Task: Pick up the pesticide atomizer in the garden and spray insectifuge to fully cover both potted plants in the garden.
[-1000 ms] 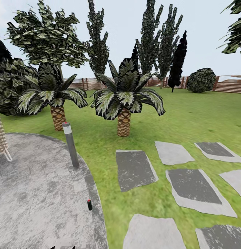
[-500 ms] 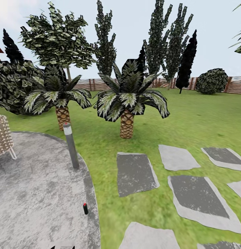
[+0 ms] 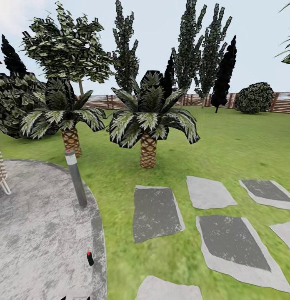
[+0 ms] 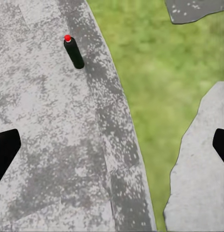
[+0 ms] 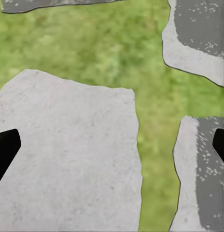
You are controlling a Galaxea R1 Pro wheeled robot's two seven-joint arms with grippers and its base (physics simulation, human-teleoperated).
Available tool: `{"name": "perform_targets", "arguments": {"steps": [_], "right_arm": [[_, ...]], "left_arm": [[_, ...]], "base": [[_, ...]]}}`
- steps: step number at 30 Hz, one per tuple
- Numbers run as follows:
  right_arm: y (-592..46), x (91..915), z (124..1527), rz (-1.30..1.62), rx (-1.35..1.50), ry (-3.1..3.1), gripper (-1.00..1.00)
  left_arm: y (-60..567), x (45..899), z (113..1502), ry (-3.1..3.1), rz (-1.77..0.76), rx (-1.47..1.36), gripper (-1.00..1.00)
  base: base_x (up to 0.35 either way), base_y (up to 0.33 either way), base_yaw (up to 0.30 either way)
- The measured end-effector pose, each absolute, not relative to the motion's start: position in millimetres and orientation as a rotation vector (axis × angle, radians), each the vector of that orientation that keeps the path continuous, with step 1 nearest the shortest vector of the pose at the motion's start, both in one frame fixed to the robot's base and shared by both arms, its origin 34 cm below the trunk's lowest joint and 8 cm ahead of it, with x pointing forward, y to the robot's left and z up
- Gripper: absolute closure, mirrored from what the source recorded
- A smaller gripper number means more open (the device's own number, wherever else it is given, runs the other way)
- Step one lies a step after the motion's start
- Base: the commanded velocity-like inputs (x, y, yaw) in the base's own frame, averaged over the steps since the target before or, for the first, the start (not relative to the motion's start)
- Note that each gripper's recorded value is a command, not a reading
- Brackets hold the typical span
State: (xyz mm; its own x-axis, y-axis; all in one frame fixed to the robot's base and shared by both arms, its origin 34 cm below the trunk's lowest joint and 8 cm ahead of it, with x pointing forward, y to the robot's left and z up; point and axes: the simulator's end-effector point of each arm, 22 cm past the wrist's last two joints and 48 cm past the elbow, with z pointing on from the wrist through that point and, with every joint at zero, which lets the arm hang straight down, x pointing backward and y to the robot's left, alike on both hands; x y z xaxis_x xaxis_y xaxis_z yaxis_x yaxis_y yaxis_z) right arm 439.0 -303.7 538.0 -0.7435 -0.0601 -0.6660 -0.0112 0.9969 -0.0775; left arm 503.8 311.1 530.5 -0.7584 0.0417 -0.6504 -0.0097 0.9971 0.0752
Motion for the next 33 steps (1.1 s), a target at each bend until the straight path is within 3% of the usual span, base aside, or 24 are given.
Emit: {"name": "perform_targets", "arguments": {"steps": [13, 33], "right_arm": [[-303.8, 439.1, 538.0, -0.089, -0.049, 2.408, -1.00], [-303.8, 439.1, 537.9, -0.089, -0.049, 2.408, -1.00]], "left_arm": [[311.1, 503.7, 530.5, 2.430, 0.096, 0.022, -1.00], [311.9, 503.7, 530.5, 2.430, 0.099, 0.021, -1.00]], "base": [[0.144, -0.265, 0.018], [0.117, -0.265, 0.263]]}}
